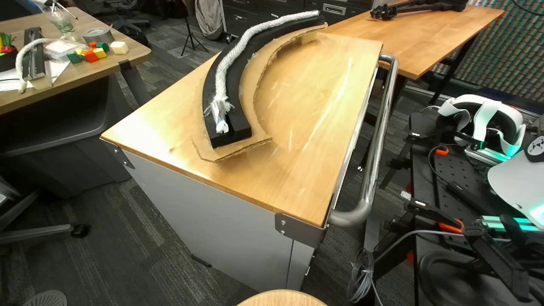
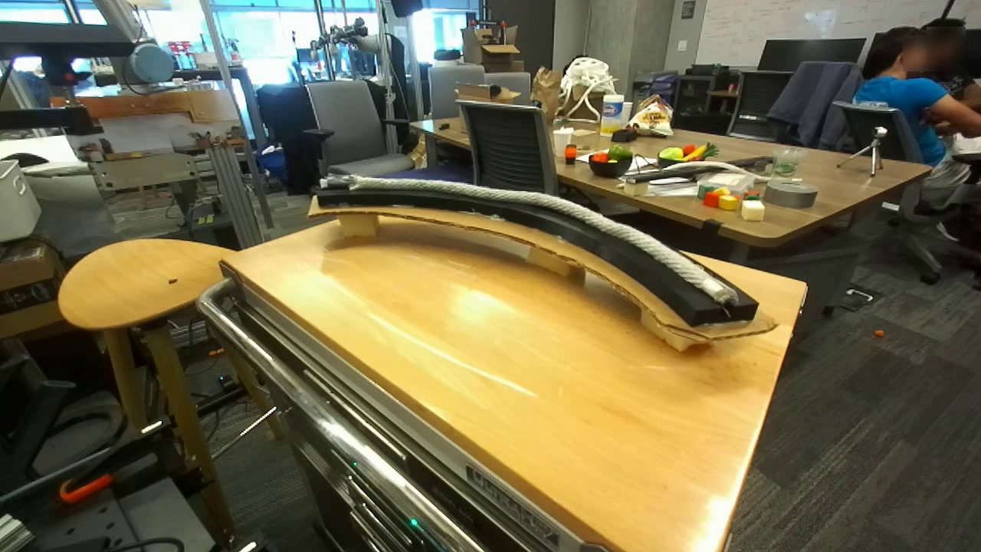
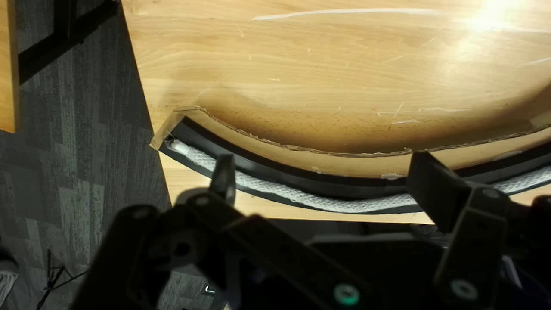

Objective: Remove the rope from the object

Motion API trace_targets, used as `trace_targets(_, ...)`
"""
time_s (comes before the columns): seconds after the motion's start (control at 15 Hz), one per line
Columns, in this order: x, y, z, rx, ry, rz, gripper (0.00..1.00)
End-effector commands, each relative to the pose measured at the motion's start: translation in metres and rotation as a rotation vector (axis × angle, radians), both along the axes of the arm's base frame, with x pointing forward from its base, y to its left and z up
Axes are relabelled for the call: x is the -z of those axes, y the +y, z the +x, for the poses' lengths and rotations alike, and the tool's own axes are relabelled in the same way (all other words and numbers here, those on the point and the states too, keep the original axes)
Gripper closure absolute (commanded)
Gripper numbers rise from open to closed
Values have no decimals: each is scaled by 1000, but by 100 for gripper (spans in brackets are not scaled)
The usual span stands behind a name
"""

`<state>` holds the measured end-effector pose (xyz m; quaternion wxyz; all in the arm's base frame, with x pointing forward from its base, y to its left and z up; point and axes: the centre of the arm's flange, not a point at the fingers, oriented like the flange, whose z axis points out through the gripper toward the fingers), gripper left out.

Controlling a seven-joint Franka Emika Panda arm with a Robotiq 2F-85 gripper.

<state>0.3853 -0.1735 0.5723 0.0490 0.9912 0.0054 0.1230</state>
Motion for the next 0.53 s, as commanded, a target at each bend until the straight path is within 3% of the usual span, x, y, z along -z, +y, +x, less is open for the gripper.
trace_targets(0.0,-4,0,-3,-91,-8,-41,0)
trace_targets(0.2,-16,-13,10,-265,46,-67,0)
trace_targets(0.47,-19,-17,72,-469,110,-105,0)
